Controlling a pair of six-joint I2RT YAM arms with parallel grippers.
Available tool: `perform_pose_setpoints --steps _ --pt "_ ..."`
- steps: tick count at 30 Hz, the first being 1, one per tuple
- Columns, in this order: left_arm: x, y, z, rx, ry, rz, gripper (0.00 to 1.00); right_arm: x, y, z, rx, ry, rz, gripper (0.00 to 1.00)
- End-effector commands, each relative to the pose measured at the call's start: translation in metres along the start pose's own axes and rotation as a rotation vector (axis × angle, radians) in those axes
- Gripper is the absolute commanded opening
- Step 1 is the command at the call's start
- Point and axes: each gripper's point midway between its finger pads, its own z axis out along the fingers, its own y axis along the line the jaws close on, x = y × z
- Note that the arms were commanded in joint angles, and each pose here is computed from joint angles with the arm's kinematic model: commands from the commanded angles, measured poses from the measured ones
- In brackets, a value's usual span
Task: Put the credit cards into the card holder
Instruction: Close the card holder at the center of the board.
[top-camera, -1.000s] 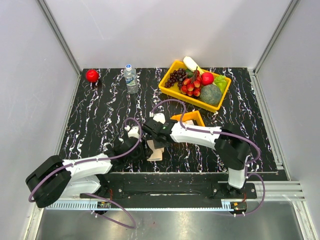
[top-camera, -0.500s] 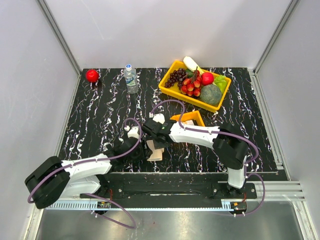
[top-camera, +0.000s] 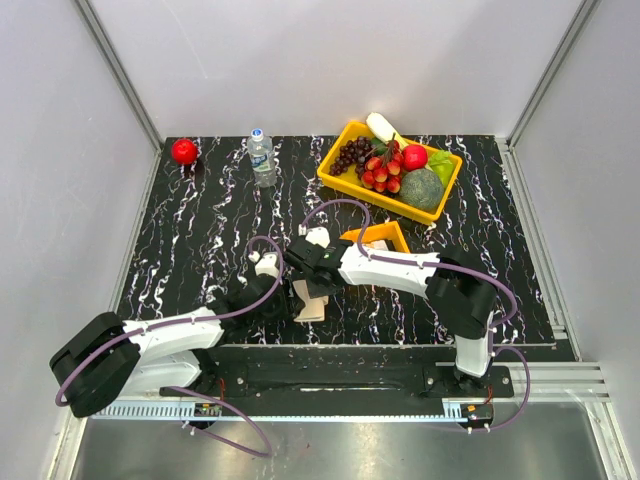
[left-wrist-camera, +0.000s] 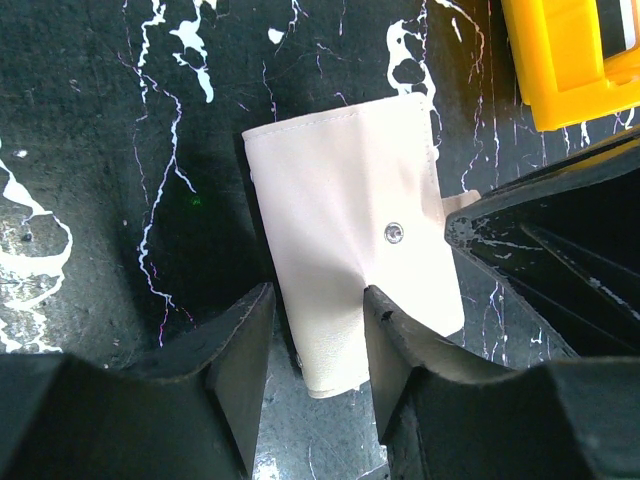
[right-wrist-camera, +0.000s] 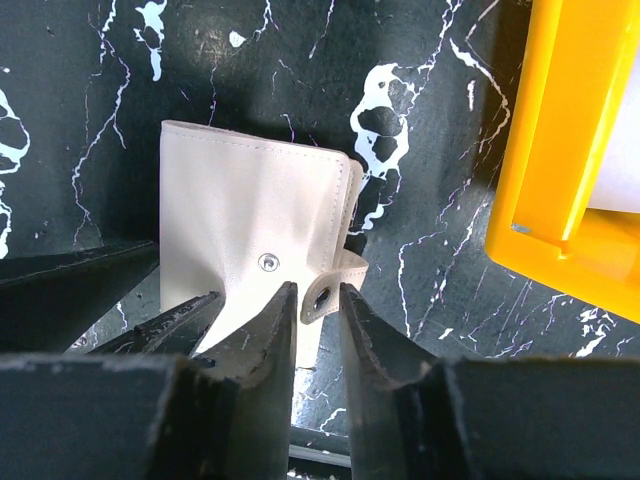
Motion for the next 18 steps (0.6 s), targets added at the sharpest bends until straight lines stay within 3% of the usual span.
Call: perform_pose_setpoints --steps 1,12,18 --pt "0.0093 0.0078 0.0002 -0.027 0.039 0.005 0.45 -0.0186 0.0083 -0.0225 -0.044 -0.089 0.029 0.28" --pt "0.0102 0.0072 0.0009 -0.025 0.043 0.007 0.45 -0.0145 0.0067 -0.0193 -0.041 -0.08 0.028 0.15" --pt "0.0091 0.0056 0.0008 -0.021 0.043 0.007 0.45 -0.0129 0.0015 -0.0167 -0.016 -0.075 0.019 0.23"
